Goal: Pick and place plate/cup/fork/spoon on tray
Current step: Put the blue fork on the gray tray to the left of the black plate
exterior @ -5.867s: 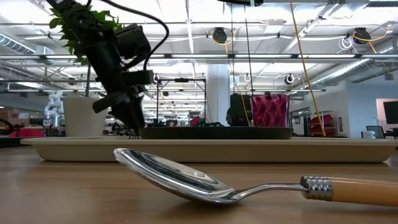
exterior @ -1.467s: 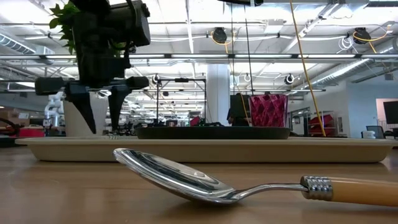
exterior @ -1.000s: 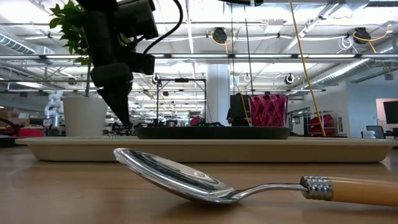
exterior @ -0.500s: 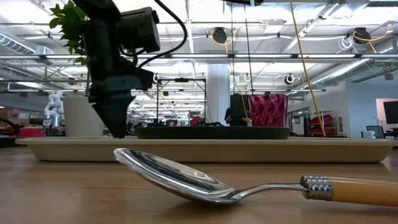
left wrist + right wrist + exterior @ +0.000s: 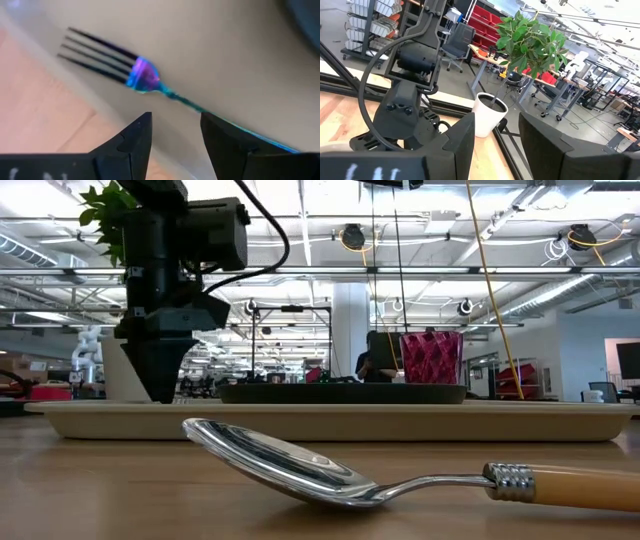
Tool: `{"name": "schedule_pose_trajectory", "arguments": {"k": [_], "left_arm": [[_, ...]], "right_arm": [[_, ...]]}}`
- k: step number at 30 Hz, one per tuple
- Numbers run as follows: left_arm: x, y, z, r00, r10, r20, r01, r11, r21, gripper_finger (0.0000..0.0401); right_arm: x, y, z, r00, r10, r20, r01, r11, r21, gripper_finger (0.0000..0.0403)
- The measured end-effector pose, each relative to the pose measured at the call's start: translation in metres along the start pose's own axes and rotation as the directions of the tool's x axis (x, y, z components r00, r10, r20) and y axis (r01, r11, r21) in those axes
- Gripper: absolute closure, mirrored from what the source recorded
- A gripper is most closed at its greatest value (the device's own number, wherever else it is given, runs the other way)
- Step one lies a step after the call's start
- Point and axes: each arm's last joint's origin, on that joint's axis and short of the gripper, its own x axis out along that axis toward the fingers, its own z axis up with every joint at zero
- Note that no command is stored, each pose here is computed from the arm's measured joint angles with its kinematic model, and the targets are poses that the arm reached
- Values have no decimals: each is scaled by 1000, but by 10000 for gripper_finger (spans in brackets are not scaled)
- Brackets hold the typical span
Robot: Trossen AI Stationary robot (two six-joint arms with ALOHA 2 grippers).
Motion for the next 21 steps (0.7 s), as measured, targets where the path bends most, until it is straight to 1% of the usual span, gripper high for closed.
{"name": "schedule_pose_trajectory", "arguments": {"k": [3, 10, 21], "left_arm": [[0, 0, 0, 1000, 1, -4, -1, 1000, -5, 229], [-1, -9, 5, 994, -107, 36, 107, 994, -6, 229], [1, -9, 3, 995, -92, 22, 93, 995, -23, 229]], "right_arm": [[0, 0, 0, 1000, 0, 0, 0, 1000, 0, 255], [0, 0, 0, 1000, 0, 0, 0, 1000, 0, 255], [0, 0, 0, 1000, 0, 0, 0, 1000, 0, 255]]}}
